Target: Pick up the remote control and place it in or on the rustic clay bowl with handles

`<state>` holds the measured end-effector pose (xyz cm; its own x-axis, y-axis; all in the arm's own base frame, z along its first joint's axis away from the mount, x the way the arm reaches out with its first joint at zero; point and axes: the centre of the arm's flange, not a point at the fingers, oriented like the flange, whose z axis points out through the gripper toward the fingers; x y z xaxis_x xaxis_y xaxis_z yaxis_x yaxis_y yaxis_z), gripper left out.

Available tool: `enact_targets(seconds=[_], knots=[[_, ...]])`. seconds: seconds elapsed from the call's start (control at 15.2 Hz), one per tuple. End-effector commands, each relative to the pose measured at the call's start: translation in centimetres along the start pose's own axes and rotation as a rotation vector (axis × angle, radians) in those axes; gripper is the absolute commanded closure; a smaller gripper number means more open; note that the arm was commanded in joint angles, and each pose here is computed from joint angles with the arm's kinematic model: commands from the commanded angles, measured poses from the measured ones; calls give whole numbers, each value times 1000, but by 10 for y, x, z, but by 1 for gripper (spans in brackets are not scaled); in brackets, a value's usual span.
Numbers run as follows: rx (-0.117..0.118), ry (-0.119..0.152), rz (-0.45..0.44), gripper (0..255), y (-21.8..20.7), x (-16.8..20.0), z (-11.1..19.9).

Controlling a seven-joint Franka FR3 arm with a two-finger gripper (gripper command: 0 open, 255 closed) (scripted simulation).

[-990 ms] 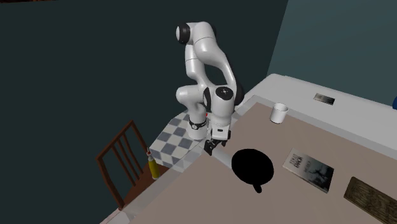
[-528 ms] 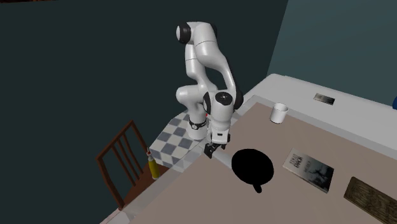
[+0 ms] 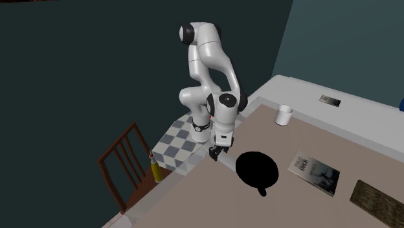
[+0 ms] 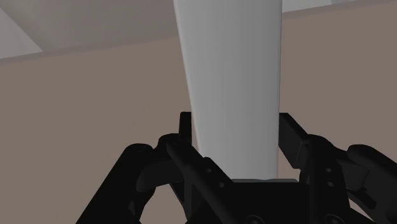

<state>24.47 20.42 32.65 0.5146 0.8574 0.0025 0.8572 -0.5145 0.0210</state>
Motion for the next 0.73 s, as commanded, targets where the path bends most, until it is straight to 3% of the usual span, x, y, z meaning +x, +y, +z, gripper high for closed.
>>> enact_targets(seconds=[0.0,0.33,0.66], knots=[[1,-1,1,255,0,0,1],[1,-1,1,255,0,0,1],[1,-1,1,255,0,0,-26]])
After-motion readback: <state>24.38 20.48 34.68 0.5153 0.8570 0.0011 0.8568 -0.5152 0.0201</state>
